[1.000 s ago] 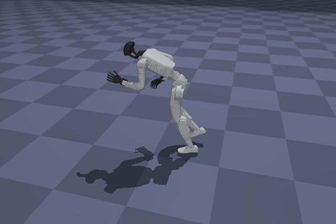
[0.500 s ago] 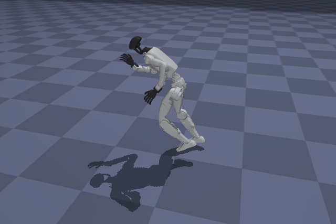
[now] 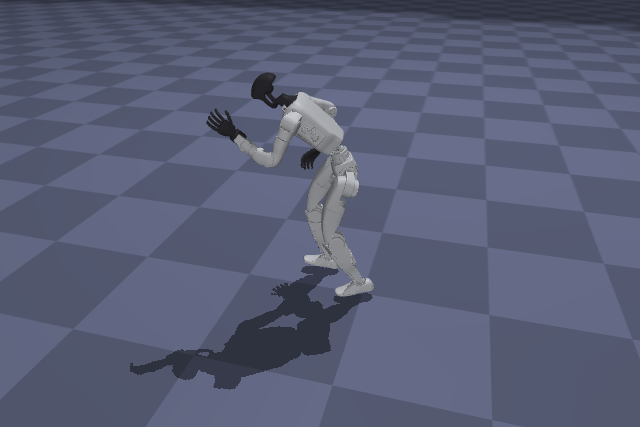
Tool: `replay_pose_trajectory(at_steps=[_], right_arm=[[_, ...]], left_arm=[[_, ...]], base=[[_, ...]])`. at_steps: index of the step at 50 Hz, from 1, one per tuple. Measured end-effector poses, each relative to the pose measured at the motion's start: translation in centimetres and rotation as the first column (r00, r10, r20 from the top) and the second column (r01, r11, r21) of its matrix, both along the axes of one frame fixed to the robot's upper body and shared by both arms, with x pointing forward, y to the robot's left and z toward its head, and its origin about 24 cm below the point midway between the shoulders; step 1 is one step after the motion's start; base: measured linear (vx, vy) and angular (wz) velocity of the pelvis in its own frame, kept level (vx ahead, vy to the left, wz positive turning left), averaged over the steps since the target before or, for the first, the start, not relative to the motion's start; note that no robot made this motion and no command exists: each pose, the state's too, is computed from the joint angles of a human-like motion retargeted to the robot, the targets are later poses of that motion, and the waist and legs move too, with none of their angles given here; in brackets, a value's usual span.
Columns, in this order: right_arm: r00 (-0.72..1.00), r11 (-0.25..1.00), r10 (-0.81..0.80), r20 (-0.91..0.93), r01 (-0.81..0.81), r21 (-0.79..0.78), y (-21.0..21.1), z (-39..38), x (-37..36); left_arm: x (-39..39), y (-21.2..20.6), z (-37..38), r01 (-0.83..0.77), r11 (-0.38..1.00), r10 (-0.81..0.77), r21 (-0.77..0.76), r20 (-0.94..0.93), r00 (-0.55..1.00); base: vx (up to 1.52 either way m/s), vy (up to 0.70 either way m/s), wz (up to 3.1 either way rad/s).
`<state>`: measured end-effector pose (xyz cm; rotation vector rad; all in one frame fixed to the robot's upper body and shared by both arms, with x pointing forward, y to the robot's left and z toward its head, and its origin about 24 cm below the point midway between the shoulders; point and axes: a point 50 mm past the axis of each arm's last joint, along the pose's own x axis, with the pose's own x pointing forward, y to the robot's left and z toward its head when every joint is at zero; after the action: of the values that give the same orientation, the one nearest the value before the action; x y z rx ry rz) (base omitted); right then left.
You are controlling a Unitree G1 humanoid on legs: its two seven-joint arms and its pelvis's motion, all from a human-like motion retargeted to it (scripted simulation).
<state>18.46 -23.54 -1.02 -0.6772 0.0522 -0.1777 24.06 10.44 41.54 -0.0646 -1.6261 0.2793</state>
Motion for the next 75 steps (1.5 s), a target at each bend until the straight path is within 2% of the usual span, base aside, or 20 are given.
replay_pose_trajectory(at_steps=[5, 10, 13, 17, 21, 25, 30, 34, 38, 42, 46, 50, 53, 55, 57, 61, 65, 69, 72, 75], right_arm=[[0.983, 1.0, -0.01, -0.184, 0.013, 0.017, -1.8, -1.2, -5.0], [0.968, 0.998, -0.068, -0.242, 0.062, -0.031, -3.8, -1.0, -7.6], [0.98, 0.988, -0.146, -0.137, 0.15, 0.021, -4.2, -0.4, -5.0], [0.971, 0.995, -0.095, 0.22, 0.086, 0.052, -1.2, 4.8, 4.7], [0.772, 0.967, 0.01, 0.635, -0.17, 0.191, 4.8, 15.4, 9.6], [0.483, 0.898, 0.134, 0.866, -0.429, 0.1, 8.8, 23.2, 7.5], [0.349, 0.86, 0.211, 0.913, -0.51, -0.005, 8.7, 24.8, 3.5], [0.479, 0.834, 0.26, 0.838, -0.55, 0.055, 8.8, 21.7, 3.2], [0.642, 0.843, 0.35, 0.682, -0.533, 0.069, 7.8, 18.1, 4.2], [0.797, 0.908, 0.327, 0.508, -0.413, 0.064, 7.0, 13.5, 6.1], [0.947, 0.977, 0.166, 0.276, -0.196, 0.084, 4.7, 6.7, 6.2], [0.988, 0.998, 0.043, 0.151, -0.05, 0.042, 1.2, 3.3, 2.8], [0.996, 0.996, -0.015, 0.093, 0.007, 0.083, -0.4, 2.5, -0.1], [0.998, 0.994, -0.033, 0.06, 0.026, 0.106, -0.9, 2.1, -1.4], [1.0, 0.996, -0.013, 0.02, 0.011, 0.086, -1.0, 1.8, -2.1], [0.998, 0.998, 0.051, -0.033, -0.049, 0.045, -1.2, 1.9, -2.1], [0.996, 0.994, 0.089, -0.01, -0.088, 0.071, -1.0, 2.8, -1.0], [0.988, 0.991, 0.103, 0.116, -0.112, 0.073, 0.2, 4.9, 4.3], [0.898, 0.984, 0.141, 0.416, -0.173, 0.04, 1.7, 12.4, 9.6], [0.604, 0.924, 0.231, 0.762, -0.382, 0.022, 5.6, 22.6, 9.9]], left_arm=[[-3.4, 0.3, -0.7, 0.157, 0.987, -0.154, -0.014, 0.15, 0.977], [-1.9, 1.4, -6.5, 0.114, 0.992, -0.115, -0.047, -0.032, 0.993], [0.2, 2.7, -12.1, -0.041, 0.999, 0.031, -0.029, -0.284, 0.958], [1.4, 4.7, -21.2, -0.048, 0.997, -0.001, -0.057, -0.654, 0.756], [-0.7, 7.1, -26.4, -0.056, 0.998, 0.029, -0.005, -0.809, 0.587], [-3.7, 9.6, -29.5, -0.059, 0.998, 0.057, 0.035, -0.898, 0.436], [-7.0, 12.8, -32.8, -0.094, 0.994, 0.074, 0.055, -0.976, 0.203], [-7.7, 13.4, -35.8, -0.1, 0.991, 0.091, 0.085, -0.994, 0.053], [-6.5, 12.4, -38.7, -0.14, 0.99, 0.008, 0.012, -1.0, -0.029], [-0.2, 8.1, -38.3, -0.109, 0.983, -0.141, -0.147, -0.988, 0.057], [7.0, 3.1, -28.1, 0.032, 0.989, -0.143, -0.142, -0.905, 0.401], [6.1, -1.3, -13.4, 0.272, 0.957, -0.28, -0.101, -0.558, 0.781], [0.9, -2.0, -5.7, 0.197, 0.98, -0.195, -0.006, -0.176, 0.965], [-2.4, -1.5, -2.7, 0.113, 0.993, -0.112, -0.017, 0.055, 0.992], [-4.9, -1.2, -1.4, 0.143, 0.989, -0.135, -0.031, 0.192, 0.972], [-6.6, -0.1, -1.5, 0.222, 0.975, -0.207, -0.028, 0.271, 0.94], [-4.6, 1.0, -4.9, 0.222, 0.975, -0.222, 0.01, 0.093, 0.971], [2.1, 1.4, -13.6, 0.081, 0.991, -0.028, 0.105, -0.431, 0.902], [4.1, 5.4, -26.2, -0.017, 0.969, 0.216, 0.245, -0.819, 0.532], [-2.5, 12.3, -36.3, -0.044, 0.949, 0.315, 0.312, -0.945, 0.088]], base=[[1.43, -0.52, 1.72], [1.31, -0.69, 0.95], [1.02, -0.54, -0.27], [0.69, -0.38, -0.44], [0.49, -0.19, -0.15], [0.49, -0.08, 0.67], [0.64, 0.03, 1.25], [0.59, 0.16, 2.2], [0.57, 0.13, 2.78], [0.36, 0.03, 3.29], [0.25, 0.07, 4.12], [0.34, 0.12, 3.83], [0.53, 0.17, 3.71], [0.67, 0.19, 3.31], [0.79, 0.16, 2.99], [0.9, 0.05, 2.94], [0.99, -0.1, 2.13], [0.88, -0.29, 0.77], [0.92, -0.23, 0.41], [1.08, -0.13, -0.37]])
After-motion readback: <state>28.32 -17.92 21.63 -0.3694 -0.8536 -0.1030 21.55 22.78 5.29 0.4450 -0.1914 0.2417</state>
